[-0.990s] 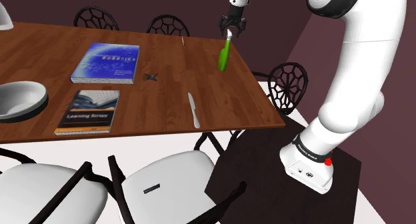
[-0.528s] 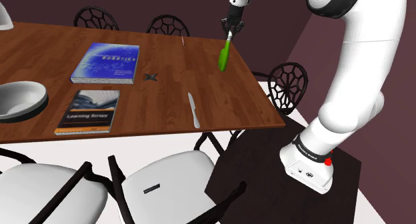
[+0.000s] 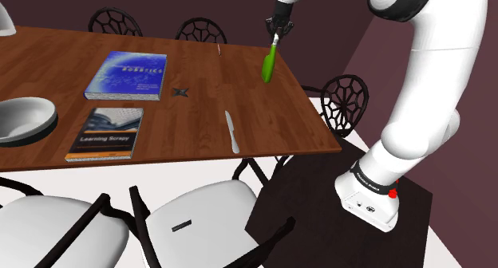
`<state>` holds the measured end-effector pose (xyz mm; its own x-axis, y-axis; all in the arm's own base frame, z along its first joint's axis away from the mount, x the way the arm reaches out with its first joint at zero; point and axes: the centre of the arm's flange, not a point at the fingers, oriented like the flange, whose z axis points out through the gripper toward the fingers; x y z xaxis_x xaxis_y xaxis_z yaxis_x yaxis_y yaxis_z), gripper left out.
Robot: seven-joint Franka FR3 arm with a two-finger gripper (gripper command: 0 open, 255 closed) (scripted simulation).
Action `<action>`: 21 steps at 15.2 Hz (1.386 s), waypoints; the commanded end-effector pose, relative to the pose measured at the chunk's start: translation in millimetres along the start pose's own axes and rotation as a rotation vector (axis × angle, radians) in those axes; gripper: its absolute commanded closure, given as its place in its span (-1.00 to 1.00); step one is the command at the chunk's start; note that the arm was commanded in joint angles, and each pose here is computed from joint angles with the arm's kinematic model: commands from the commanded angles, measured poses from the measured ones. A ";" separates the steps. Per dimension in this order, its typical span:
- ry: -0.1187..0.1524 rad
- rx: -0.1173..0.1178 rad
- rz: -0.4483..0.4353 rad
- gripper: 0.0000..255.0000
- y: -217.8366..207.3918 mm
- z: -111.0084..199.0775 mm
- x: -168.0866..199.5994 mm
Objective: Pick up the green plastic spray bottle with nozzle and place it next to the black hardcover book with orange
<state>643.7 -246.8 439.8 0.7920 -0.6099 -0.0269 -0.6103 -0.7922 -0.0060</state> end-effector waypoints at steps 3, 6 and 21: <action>0.000 0.000 0.000 1.00 0.6 -20.3 -0.8; 0.000 0.000 0.000 1.00 0.5 -36.1 -1.2; 0.000 0.000 0.000 1.00 -73.2 -67.7 -77.9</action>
<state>631.4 -157.3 510.5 0.7924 -0.6094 -0.0272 -0.6097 -0.7926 -0.0064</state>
